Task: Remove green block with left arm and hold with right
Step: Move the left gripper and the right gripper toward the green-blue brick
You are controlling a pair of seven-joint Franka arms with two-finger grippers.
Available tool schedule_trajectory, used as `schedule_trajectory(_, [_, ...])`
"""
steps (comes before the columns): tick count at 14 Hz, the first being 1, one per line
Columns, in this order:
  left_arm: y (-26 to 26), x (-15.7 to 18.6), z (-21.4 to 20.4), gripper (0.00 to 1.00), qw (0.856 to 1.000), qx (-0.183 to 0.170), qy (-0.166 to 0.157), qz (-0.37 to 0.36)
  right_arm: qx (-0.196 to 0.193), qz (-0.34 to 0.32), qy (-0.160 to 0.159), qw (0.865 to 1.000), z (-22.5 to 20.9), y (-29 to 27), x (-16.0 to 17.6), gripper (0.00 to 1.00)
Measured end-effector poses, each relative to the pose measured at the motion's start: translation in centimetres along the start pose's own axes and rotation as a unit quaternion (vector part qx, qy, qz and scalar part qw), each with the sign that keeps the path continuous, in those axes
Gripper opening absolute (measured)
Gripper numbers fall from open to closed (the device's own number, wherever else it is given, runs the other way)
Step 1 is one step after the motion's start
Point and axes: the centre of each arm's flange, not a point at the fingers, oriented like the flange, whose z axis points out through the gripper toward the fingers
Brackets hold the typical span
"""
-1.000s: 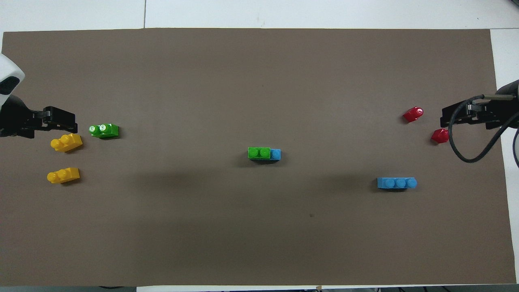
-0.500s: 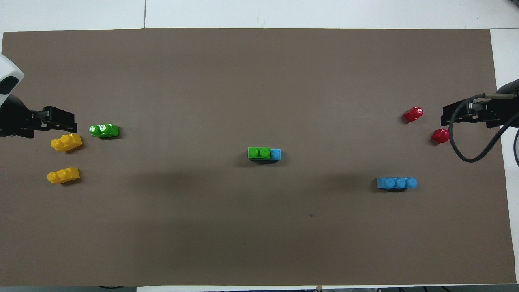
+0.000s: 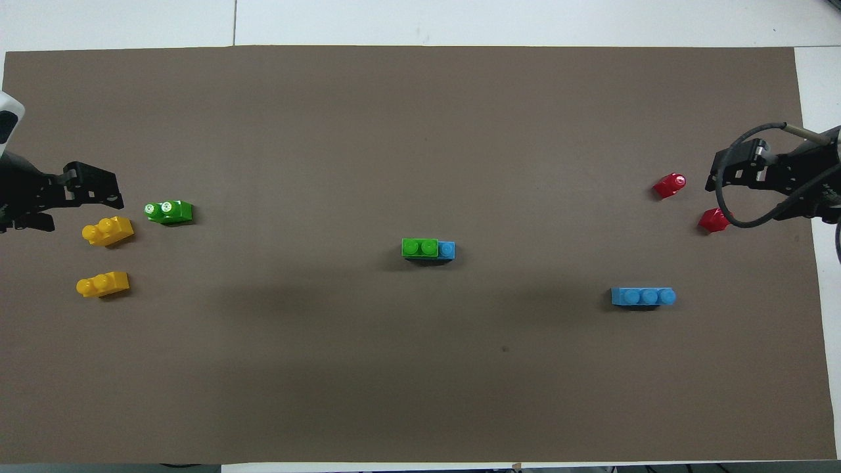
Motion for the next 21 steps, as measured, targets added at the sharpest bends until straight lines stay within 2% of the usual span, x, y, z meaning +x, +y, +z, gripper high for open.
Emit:
schedule_trajectory(3, [3.2, -1.1, 0.1, 1.00, 0.993, -0.024, -0.006, -0.117, 0.018, 0.127, -0.018, 0.992, 0.3, -1.0, -0.7, 1.00])
schedule_trajectory(5, [5.1, -1.6, 0.3, 1.00, 0.980, -0.033, 0.001, -0.197, 0.029, 0.201, -0.041, 0.978, 0.9, -1.9, -1.4, 1.00])
schedule_trajectory(8, [8.6, -2.7, 0.7, 1.00, 0.958, -0.042, 0.006, -0.285, 0.040, 0.278, -0.082, 0.956, 2.5, -3.4, -2.8, 1.00])
schedule_trajectory(10, [10.6, -3.6, 0.5, 1.00, 0.941, -0.042, 0.004, -0.337, 0.050, 0.334, -0.107, 0.935, 3.8, -4.9, -3.7, 1.00])
schedule_trajectory(12, [12.2, -4.8, 0.3, 1.00, 0.930, -0.027, -0.006, -0.367, 0.061, 0.377, -0.132, 0.915, 5.5, -6.5, -4.7, 1.00])
schedule_trajectory(14, [13.8, -6.0, 1.1, 1.00, 0.920, -0.009, -0.018, -0.392, 0.067, 0.428, -0.150, 0.889, 6.7, -7.8, -5.5, 1.00])
schedule_trajectory(15, [14.8, -6.2, 2.3, 1.00, 0.910, 0.001, -0.024, -0.413, 0.070, 0.453, -0.160, 0.874, 7.2, -8.3, -5.6, 1.00])
schedule_trajectory(17, [16.6, -6.1, 5.0, 1.00, 0.889, 0.018, -0.039, -0.457, 0.076, 0.476, -0.173, 0.859, 8.2, -9.2, -5.9, 1.00])
schedule_trajectory(18, [17.5, -6.0, 5.7, 1.00, 0.877, 0.010, -0.050, -0.478, 0.080, 0.485, -0.175, 0.853, 8.9, -9.7, -6.0, 1.00])
schedule_trajectory(20, [18.8, -5.4, 5.9, 1.00, 0.852, -0.029, -0.053, -0.519, 0.089, 0.497, -0.185, 0.843, 10.2, -11.1, -6.8, 1.00])
schedule_trajectory(21, [19.6, -5.4, 6.3, 1.00, 0.847, -0.036, -0.052, -0.528, 0.090, 0.502, -0.187, 0.840, 11.0, -11.8, -7.1, 1.00])
